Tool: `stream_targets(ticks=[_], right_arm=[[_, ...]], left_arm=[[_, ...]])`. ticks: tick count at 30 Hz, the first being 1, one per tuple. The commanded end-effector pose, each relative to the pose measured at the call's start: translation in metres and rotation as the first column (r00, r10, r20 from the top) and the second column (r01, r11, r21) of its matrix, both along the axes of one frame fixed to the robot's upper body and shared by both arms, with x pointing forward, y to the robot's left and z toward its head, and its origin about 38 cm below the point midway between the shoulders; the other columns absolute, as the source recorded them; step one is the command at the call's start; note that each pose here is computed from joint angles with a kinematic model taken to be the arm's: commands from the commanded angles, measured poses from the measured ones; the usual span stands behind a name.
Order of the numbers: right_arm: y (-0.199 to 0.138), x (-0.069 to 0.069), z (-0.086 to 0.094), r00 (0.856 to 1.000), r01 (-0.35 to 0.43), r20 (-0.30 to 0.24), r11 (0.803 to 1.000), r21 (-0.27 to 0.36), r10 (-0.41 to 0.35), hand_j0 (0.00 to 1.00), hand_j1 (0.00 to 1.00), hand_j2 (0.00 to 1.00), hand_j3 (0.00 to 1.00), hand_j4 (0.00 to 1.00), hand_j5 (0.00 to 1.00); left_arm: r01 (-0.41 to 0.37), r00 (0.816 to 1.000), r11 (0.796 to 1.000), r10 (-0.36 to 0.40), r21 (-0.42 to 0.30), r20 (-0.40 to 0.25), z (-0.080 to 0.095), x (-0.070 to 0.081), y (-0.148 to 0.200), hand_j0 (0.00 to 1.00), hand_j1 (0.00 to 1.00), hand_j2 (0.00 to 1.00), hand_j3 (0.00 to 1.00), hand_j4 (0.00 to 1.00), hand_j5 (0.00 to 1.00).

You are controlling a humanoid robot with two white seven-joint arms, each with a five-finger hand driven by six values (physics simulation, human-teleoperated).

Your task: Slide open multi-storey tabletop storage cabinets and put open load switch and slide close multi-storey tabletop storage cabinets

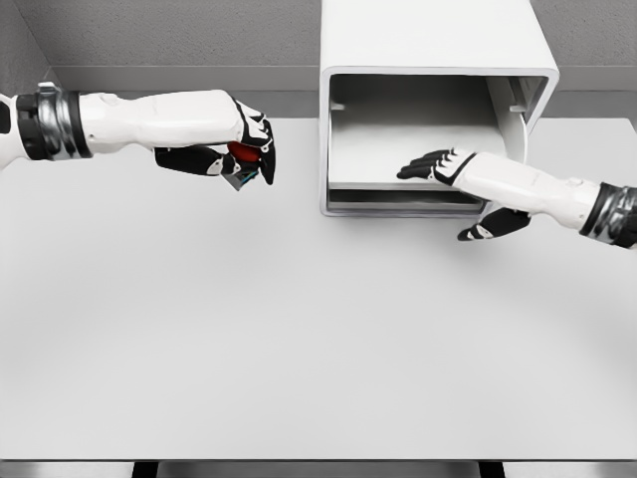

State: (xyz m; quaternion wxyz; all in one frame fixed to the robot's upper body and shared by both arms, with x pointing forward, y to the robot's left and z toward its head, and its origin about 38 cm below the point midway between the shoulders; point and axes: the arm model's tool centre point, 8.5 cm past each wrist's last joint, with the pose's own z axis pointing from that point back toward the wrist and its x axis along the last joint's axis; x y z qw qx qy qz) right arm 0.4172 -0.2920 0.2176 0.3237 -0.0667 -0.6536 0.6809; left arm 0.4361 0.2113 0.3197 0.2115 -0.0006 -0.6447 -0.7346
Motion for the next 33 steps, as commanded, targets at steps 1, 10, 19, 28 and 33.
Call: stream_targets(ticks=[1, 10, 19, 28, 33], right_arm=[[0.000, 0.000, -0.001, 1.000, 0.002, -0.002, 1.000, -0.007, -0.002, 1.00, 1.00, 1.00, 1.00, 1.00, 1.00], [-0.003, -0.002, -0.011, 1.000, 0.011, -0.026, 1.000, -0.012, -0.011, 1.00, 1.00, 1.00, 1.00, 1.00, 1.00], [-0.008, -0.019, -0.010, 1.000, -0.012, -0.027, 0.999, -0.046, 0.011, 1.00, 1.00, 1.00, 1.00, 1.00, 1.00], [-0.017, -0.034, -0.003, 1.000, -0.024, -0.018, 0.997, -0.077, 0.023, 1.00, 1.00, 1.00, 1.00, 1.00, 1.00], [-0.018, -0.042, 0.005, 0.999, -0.041, -0.012, 0.996, -0.083, 0.040, 1.00, 1.00, 1.00, 1.00, 1.00, 1.00]], left_arm=[[0.000, 1.000, 1.000, 0.000, -0.008, -0.003, 0.001, 0.000, -0.001, 0.43, 0.43, 0.43, 0.43, 0.43, 0.43], [0.010, 1.000, 1.000, -0.010, -0.015, 0.007, 0.005, -0.003, -0.002, 0.43, 0.43, 0.43, 0.43, 0.43, 0.43], [0.009, 1.000, 1.000, -0.009, -0.023, 0.023, 0.012, -0.004, -0.001, 0.44, 0.44, 0.44, 0.44, 0.44, 0.44], [0.020, 0.999, 0.999, -0.019, -0.033, 0.032, 0.016, -0.006, -0.004, 0.44, 0.44, 0.44, 0.44, 0.44, 0.44], [0.032, 0.998, 0.999, -0.030, -0.036, 0.046, 0.022, -0.005, -0.009, 0.44, 0.44, 0.44, 0.44, 0.44, 0.44]])
